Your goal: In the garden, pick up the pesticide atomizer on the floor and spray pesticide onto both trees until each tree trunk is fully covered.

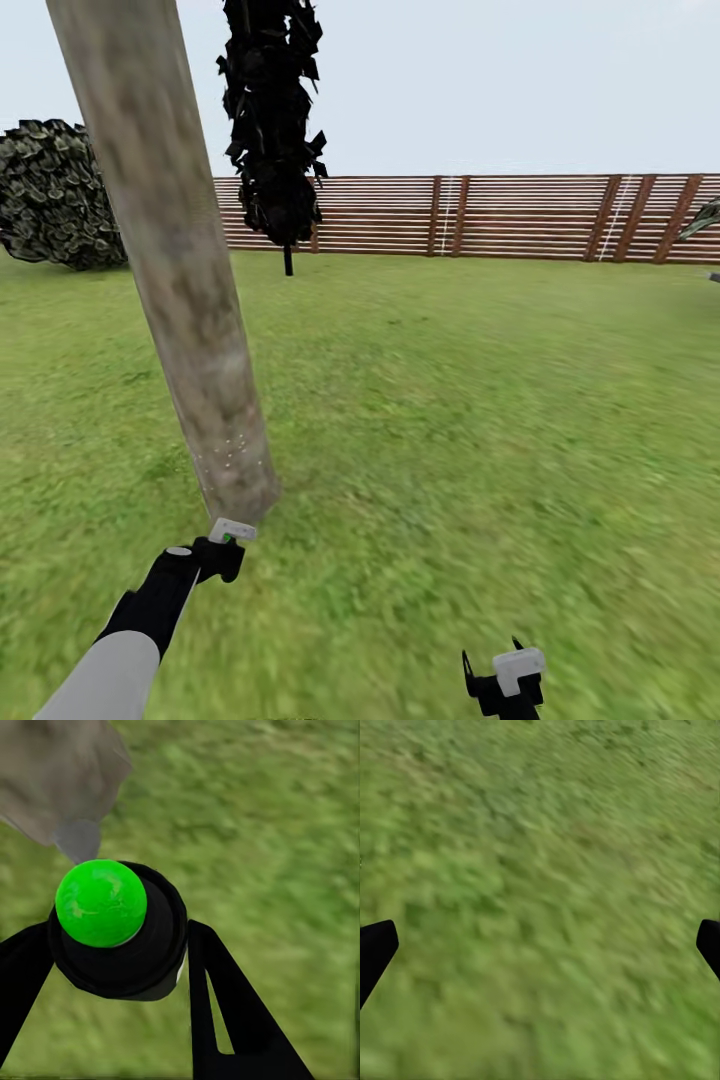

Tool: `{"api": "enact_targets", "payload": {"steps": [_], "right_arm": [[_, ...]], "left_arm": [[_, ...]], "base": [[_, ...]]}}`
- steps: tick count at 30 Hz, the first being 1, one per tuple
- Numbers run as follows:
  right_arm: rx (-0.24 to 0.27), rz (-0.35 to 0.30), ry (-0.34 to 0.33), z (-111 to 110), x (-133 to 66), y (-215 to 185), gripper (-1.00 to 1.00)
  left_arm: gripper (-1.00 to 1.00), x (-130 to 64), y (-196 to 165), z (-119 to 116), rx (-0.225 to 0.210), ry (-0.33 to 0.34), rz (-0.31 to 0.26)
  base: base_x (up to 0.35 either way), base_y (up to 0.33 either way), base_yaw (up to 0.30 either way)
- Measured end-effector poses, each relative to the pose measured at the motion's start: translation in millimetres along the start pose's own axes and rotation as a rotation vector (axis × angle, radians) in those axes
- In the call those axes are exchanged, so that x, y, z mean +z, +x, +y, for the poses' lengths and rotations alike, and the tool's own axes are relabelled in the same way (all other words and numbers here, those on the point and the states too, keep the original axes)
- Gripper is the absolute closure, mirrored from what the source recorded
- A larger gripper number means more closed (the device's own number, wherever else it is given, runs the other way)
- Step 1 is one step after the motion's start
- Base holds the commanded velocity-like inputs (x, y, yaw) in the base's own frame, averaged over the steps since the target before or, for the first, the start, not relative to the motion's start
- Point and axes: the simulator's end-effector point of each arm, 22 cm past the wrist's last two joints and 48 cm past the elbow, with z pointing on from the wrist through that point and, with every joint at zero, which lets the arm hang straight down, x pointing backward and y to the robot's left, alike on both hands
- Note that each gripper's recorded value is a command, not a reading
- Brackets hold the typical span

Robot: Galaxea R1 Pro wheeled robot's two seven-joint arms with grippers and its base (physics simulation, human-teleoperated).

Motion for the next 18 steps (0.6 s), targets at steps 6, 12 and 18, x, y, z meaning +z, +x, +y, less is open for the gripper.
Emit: {"api": "enact_targets", "payload": {"steps": [6, 12, 18], "right_arm": [[0.000, 0.000, 0.000, -0.4, 0.0, 0.1, -1.00], [-0.001, 0.001, 0.000, -0.8, 0.0, 0.3, -1.00], [-0.002, 0.000, 0.001, -1.9, -0.1, 0.5, -1.00]], "left_arm": [[1.00, 0.7, -0.8, -5.5, -0.002, 0.008, -0.001], [1.00, 1.0, -5.0, -13.0, -0.002, 0.016, -0.007], [1.00, -4.5, -36.0, -5.6, -0.055, 0.012, 0.080]], "base": [[0.025, -0.255, 0.278], [0.025, -0.056, 0.260], [0.000, -0.001, 0.026]]}}
